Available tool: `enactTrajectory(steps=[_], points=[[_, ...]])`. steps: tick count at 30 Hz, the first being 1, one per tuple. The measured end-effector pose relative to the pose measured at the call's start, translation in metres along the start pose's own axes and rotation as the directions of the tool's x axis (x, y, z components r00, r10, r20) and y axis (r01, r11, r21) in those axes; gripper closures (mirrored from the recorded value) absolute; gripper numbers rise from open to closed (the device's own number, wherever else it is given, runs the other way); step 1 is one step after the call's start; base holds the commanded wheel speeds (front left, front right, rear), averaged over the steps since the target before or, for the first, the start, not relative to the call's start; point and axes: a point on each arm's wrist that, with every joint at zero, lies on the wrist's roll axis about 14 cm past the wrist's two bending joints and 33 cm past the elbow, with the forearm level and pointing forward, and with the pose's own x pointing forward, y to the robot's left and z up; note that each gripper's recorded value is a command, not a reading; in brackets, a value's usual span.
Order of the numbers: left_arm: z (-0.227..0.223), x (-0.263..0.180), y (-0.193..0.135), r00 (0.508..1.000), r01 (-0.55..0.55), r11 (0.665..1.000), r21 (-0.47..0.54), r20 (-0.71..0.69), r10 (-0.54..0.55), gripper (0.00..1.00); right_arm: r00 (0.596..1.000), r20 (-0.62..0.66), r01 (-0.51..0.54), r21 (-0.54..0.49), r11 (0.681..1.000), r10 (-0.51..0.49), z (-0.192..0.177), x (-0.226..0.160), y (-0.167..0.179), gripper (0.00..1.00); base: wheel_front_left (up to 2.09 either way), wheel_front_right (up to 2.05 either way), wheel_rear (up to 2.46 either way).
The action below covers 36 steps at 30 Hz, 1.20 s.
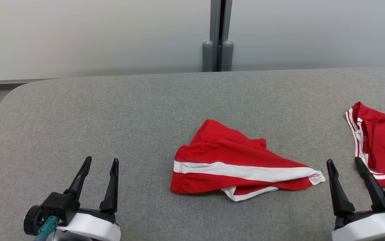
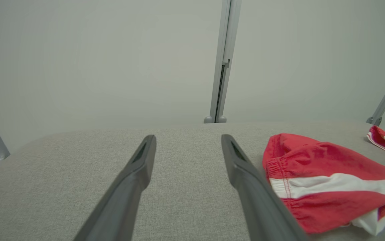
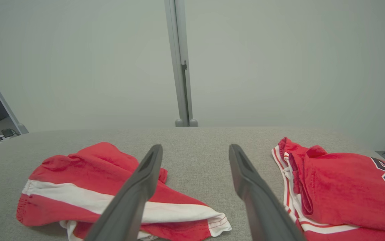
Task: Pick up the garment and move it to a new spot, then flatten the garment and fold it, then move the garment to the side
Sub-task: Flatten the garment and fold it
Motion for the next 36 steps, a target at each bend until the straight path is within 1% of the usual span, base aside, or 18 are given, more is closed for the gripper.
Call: enactTrajectory(steps=[7, 11, 14, 16, 19, 22, 24, 26, 29, 31, 34, 35, 36], points=[[-0.002, 0.000, -0.005, 1.000, 0.013, 1.000, -0.005, -0.007, -0.013, 0.00, 1.000, -0.004, -0.002, 0.010, 1.000, 0.002, -0.001, 0.000, 0.001, 0.00, 0.00, 0.00, 0.00], [-0.004, 0.002, -0.013, 0.999, 0.043, 0.999, -0.009, -0.021, -0.043, 0.00, 1.000, -0.009, -0.001, 0.017, 1.000, 0.001, -0.003, 0.000, 0.001, 0.00, 0.00, 0.00, 0.00], [-0.006, 0.009, -0.032, 0.993, 0.109, 0.994, -0.021, -0.040, -0.110, 0.00, 1.000, -0.018, 0.000, 0.025, 1.000, 0.000, -0.006, 0.002, 0.000, 0.00, 0.00, 0.00, 0.00], [-0.009, 0.016, -0.053, 0.982, 0.173, 0.984, -0.043, -0.064, -0.176, 0.00, 1.000, -0.020, -0.001, 0.029, 1.000, 0.002, -0.007, 0.005, 0.001, 0.00, 0.00, 0.00, 0.00], [-0.023, 0.022, -0.087, 0.949, 0.273, 0.957, -0.096, -0.139, -0.284, 0.00, 1.000, -0.030, -0.006, 0.027, 1.000, 0.006, -0.011, 0.007, 0.002, 0.00, 0.00, 0.00, 0.00], [-0.040, 0.027, -0.108, 0.913, 0.326, 0.936, -0.132, -0.214, -0.348, 0.00, 1.000, -0.030, -0.005, 0.025, 1.000, 0.006, -0.012, 0.010, 0.002, 0.00, 0.00, 0.00, 0.00], [-0.054, 0.028, -0.113, 0.893, 0.331, 0.930, -0.163, -0.265, -0.364, 0.00, 0.999, -0.040, 0.008, 0.027, 1.000, -0.007, -0.015, 0.009, -0.002, 0.00, 0.00, 0.00, 0.00], [-0.072, 0.026, -0.112, 0.872, 0.321, 0.930, -0.178, -0.329, -0.364, 0.00, 0.999, -0.047, 0.025, 0.031, 0.999, -0.023, -0.019, 0.008, -0.007, 0.00, 0.00, 0.00, 0.00], [-0.089, 0.026, -0.110, 0.848, 0.301, 0.930, -0.210, -0.388, -0.362, 0.00, 0.997, -0.063, 0.041, 0.039, 0.998, -0.039, -0.025, 0.008, -0.011, 0.00, 0.00, 0.00, 0.00], [-0.094, 0.028, -0.110, 0.840, 0.304, 0.929, -0.213, -0.401, -0.367, 0.00, 0.997, -0.069, 0.047, 0.047, 0.998, -0.044, -0.028, 0.008, -0.012, 0.00, 0.00, 0.00, 0.00], [-0.097, 0.031, -0.111, 0.840, 0.291, 0.924, -0.249, -0.396, -0.371, 0.00, 0.996, -0.074, 0.054, 0.050, 0.997, -0.050, -0.031, 0.009, -0.014, 0.00, 0.00, 0.00, 0.00], [-0.098, 0.031, -0.113, 0.837, 0.292, 0.921, -0.259, -0.397, -0.377, 0.02, 0.996, -0.075, 0.055, 0.052, 0.997, -0.051, -0.031, 0.010, -0.015, 0.00, 0.00, 0.00, 0.00], [-0.098, 0.031, -0.115, 0.838, 0.293, 0.918, -0.269, -0.390, -0.382, 0.51, 0.996, -0.076, 0.057, 0.053, 0.997, -0.053, -0.032, 0.009, -0.015, 0.00, 0.00, 0.00, 0.00]])
